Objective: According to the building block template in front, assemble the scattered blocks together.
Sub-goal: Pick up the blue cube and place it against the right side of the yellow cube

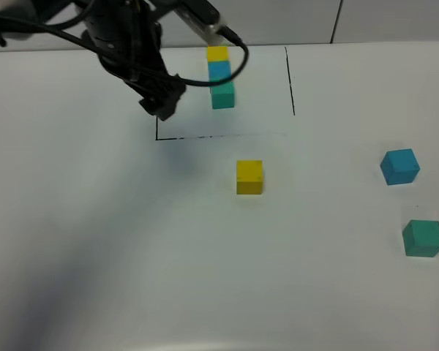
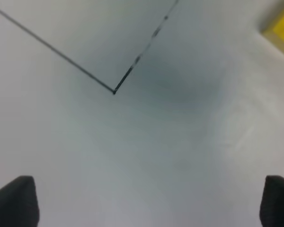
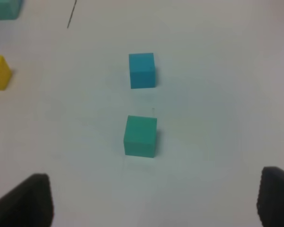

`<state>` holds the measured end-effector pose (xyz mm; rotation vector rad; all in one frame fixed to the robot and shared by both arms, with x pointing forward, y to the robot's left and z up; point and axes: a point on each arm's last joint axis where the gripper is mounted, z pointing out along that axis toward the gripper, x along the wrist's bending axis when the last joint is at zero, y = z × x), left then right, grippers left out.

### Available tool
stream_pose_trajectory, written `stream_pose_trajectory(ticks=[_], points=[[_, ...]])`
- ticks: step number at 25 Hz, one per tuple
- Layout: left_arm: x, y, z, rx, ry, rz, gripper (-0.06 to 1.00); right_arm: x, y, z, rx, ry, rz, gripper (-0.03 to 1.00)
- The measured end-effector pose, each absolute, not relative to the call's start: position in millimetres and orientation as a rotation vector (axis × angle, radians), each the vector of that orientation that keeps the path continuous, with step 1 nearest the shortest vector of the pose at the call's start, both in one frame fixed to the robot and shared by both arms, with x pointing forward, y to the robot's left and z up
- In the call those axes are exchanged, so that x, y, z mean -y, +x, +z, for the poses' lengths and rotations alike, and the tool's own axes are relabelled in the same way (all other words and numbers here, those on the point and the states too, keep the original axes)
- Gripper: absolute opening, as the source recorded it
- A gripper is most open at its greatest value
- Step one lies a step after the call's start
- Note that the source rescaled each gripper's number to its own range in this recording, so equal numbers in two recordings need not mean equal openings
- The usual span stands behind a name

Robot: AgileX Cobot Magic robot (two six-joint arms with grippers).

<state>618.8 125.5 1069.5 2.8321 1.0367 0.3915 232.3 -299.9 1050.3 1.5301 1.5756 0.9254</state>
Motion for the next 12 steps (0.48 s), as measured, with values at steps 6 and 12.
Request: stream_pose_trajectory(ticks=[6, 12], points=[[-196.7, 600.5, 1090.0, -1.352, 2.704, 0.399, 0.95, 299.9, 232.3, 1050.3, -1.576, 1.530, 0.925, 0.81], [-250.3, 560.9, 1123.7, -1.654, 2.453, 0.476, 0.92, 299.8, 232.3, 1050.3, -1.576, 1.530, 0.927, 0.81]])
